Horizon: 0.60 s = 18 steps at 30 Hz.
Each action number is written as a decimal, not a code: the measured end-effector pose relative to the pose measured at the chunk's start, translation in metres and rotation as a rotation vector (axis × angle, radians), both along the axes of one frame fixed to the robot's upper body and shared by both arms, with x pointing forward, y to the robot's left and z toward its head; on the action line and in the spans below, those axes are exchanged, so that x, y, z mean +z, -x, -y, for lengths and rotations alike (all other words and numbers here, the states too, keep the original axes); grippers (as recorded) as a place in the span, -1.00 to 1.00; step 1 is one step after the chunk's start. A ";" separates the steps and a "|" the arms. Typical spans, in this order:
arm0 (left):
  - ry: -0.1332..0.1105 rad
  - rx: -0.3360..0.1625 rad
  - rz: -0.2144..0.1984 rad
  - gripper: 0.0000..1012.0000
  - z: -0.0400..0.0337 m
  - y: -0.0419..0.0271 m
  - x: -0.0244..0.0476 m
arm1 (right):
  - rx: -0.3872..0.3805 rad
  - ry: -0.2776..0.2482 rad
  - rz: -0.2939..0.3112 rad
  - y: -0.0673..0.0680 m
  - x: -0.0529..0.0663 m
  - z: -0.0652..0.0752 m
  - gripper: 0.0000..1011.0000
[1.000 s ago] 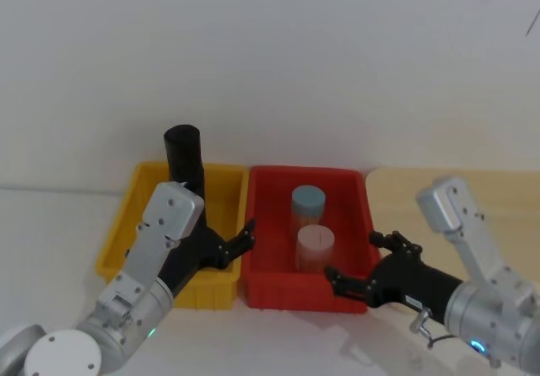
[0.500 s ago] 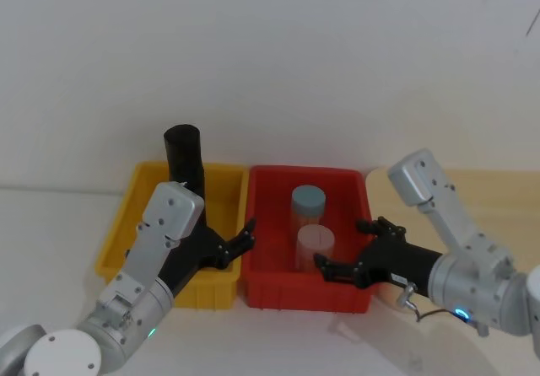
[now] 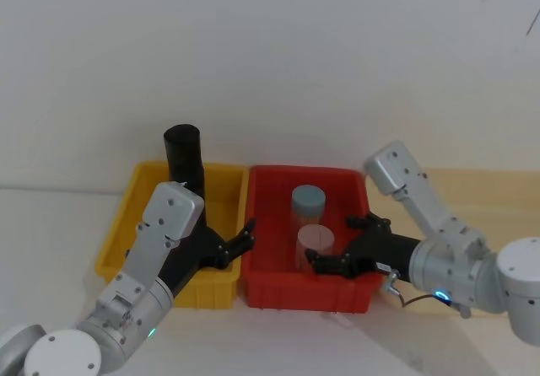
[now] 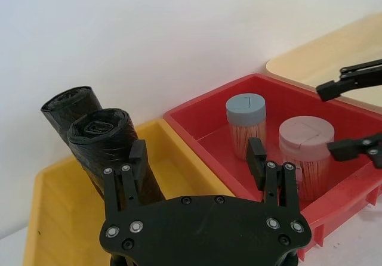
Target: Pick up the garbage bag with the one hand and transfer it to the other hand.
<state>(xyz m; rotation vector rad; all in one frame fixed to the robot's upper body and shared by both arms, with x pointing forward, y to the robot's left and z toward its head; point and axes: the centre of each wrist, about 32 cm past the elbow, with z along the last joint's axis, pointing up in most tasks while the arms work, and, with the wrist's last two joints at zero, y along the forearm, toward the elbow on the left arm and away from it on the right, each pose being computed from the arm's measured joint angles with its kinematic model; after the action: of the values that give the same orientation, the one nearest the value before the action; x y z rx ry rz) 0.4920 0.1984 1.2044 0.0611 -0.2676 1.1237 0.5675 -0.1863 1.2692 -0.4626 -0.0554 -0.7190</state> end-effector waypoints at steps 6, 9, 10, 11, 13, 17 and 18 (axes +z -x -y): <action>0.000 0.000 0.000 0.98 0.0000 0.0000 0.0000 | 0.000 0.017 -0.007 -0.009 -0.001 -0.005 0.98; 0.000 0.000 0.000 0.98 0.0000 0.0000 0.0000 | -0.002 0.023 -0.009 -0.013 -0.002 -0.007 0.98; 0.000 0.000 0.000 0.98 0.0000 0.0000 0.0000 | -0.002 0.024 -0.009 -0.014 -0.002 -0.008 0.98; 0.000 0.000 0.000 0.98 0.0000 0.0000 0.0000 | -0.003 0.026 -0.011 -0.015 -0.003 -0.008 0.98; 0.000 0.000 0.000 0.98 0.0000 0.0000 0.0000 | -0.003 0.029 -0.012 -0.017 -0.004 -0.009 0.98; 0.000 0.000 0.000 0.98 0.0000 0.0000 0.0000 | -0.002 0.035 -0.016 -0.021 -0.005 -0.011 0.98; 0.000 0.000 0.000 0.98 0.0000 0.0000 0.0000 | -0.002 0.036 -0.016 -0.022 -0.005 -0.011 0.98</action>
<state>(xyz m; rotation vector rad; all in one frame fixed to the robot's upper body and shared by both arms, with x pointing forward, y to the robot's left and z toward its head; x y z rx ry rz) 0.4920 0.1984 1.2044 0.0611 -0.2676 1.1237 0.5893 -0.1754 1.2643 -0.5028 -0.0530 -0.7168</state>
